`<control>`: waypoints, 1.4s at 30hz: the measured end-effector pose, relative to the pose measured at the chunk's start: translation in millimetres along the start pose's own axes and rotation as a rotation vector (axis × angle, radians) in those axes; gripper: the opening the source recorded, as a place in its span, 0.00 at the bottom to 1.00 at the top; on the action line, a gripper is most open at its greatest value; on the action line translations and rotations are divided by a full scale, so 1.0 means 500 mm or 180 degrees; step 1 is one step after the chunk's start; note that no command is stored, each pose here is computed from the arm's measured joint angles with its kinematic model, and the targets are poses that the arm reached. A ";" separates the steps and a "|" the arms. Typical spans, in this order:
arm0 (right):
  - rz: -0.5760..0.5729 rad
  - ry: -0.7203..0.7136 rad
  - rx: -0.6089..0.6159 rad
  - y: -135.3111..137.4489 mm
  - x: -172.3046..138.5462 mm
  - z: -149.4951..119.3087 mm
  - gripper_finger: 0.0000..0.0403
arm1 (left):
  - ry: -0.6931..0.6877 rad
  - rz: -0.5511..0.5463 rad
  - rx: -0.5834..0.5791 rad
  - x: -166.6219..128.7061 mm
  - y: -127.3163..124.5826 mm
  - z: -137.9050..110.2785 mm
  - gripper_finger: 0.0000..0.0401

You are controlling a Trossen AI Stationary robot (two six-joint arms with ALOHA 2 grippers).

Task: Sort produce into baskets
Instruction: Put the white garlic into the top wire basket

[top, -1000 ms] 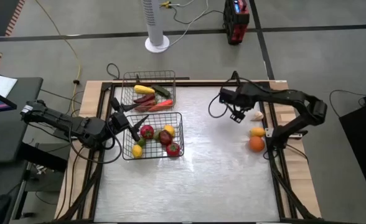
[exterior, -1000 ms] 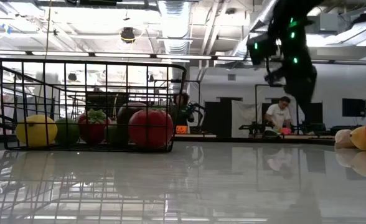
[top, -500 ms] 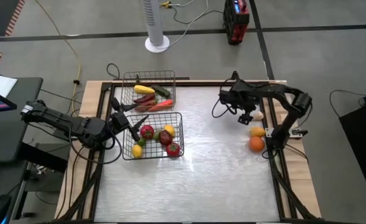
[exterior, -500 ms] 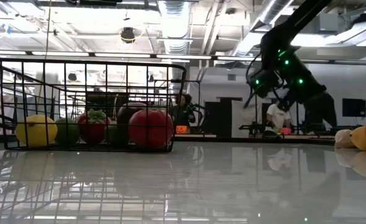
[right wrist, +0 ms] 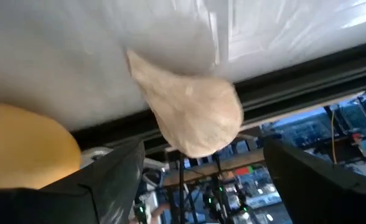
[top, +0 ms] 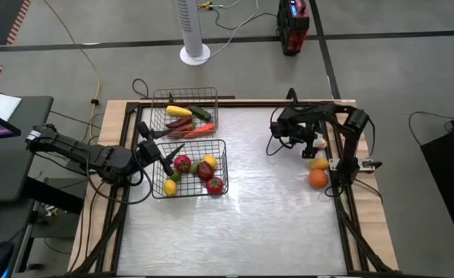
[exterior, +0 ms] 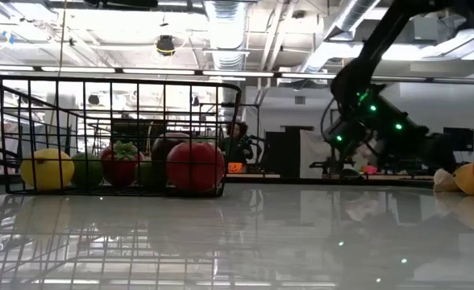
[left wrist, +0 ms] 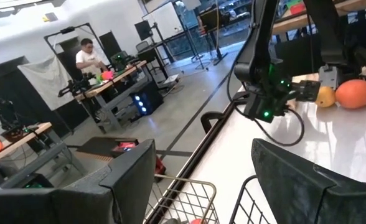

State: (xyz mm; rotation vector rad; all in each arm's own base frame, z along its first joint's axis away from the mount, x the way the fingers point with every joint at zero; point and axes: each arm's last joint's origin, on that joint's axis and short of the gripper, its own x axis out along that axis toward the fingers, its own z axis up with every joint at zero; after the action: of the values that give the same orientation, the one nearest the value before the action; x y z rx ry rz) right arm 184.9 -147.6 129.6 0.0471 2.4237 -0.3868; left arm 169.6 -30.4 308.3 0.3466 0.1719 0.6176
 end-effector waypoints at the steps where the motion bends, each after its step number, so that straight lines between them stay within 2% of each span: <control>1: -0.0016 0.0046 -0.0026 0.003 0.008 -0.002 0.88 | 0.0003 -0.0001 0.0003 0.000 0.000 0.000 0.63; 7: -0.0102 0.0031 0.0004 0.021 0.044 -0.001 0.86 | -0.0002 0.0001 0.0012 0.000 0.000 0.000 0.63; 12: -0.0227 -0.0082 -0.0066 0.030 0.065 0.009 0.78 | -0.0005 0.0003 -0.0005 0.000 0.000 0.001 0.63; 17: -0.0331 -0.0118 -0.0029 0.034 0.054 0.011 0.66 | -0.0014 0.0006 -0.0011 0.000 0.000 0.001 0.63; 22: -0.0435 -0.0213 -0.0087 0.038 0.017 0.016 0.56 | -0.0015 0.0007 -0.0007 0.000 0.001 0.002 0.63; 27: -0.0441 -0.0478 -0.0062 0.042 -0.052 0.023 0.53 | -0.0014 0.0006 -0.0006 0.000 0.000 0.001 0.63; 32: -0.0632 -0.0926 -0.0022 0.060 -0.162 0.020 0.55 | -0.0018 0.0008 -0.0010 0.000 0.001 0.002 0.63; 34: -0.0646 -0.1253 -0.0029 0.068 -0.213 0.020 0.55 | -0.0031 -0.0003 -0.0013 0.000 0.001 0.003 0.63; 38: -0.0743 -0.2022 -0.0089 0.080 -0.313 0.016 0.55 | -0.0126 -0.0274 0.0109 0.000 -0.004 0.004 0.63; 42: -0.0840 -0.2837 0.0064 0.063 -0.401 0.009 0.55 | -0.0198 -0.0473 0.0128 -0.001 -0.008 0.006 0.63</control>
State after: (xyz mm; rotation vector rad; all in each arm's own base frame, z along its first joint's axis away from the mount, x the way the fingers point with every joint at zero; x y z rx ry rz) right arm 347.1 -105.3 244.6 -0.3650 1.5418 -0.4314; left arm 172.2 -34.5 309.5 0.3877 0.1493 0.4567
